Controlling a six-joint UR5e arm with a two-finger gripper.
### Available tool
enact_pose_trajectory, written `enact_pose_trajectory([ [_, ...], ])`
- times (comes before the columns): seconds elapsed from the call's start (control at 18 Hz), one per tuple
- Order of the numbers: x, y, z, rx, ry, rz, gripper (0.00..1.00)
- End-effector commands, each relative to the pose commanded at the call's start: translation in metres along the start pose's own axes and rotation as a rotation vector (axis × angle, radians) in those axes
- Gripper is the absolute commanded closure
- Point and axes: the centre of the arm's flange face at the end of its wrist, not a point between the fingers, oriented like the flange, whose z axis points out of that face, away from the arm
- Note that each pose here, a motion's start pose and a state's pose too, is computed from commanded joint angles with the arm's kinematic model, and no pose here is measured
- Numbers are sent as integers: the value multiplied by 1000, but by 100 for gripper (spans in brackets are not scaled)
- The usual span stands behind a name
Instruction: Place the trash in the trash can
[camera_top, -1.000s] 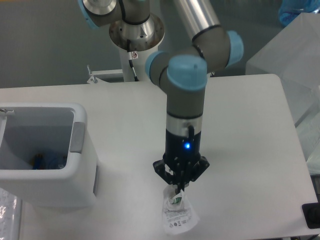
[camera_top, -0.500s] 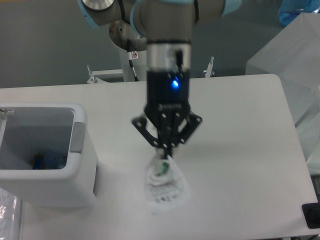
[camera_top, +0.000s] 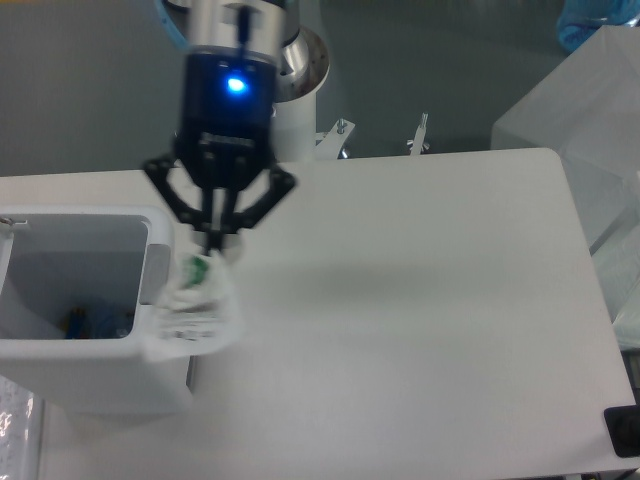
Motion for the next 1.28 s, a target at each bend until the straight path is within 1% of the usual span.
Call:
enact_pose_trajectory([
  [0.22, 24, 21, 13, -44, 36, 26, 89],
  [0.33, 30, 42, 26, -86, 50, 34, 89],
  [0.39, 33, 51, 31, -105, 56, 51, 87],
  [0.44, 35, 60, 37, -124, 60, 65, 83],
  [0.61, 32, 75, 47, -155, 61, 69, 81],
  [0.67, 33, 75, 47, -155, 63, 71, 76],
  [0.72, 33, 74, 46, -153, 63, 71, 66],
  [0.83, 33, 73, 44, -150, 63, 94, 30],
  [0.89, 34, 73, 43, -148, 64, 117, 16],
  [0.94, 34, 72, 41, -143, 64, 134, 8],
  [1.06, 35, 70, 40, -140, 64, 138, 0],
  [1.17, 34, 69, 38, -138, 56, 146, 0],
  [1.28, 29, 68, 35, -135, 30, 167, 0],
])
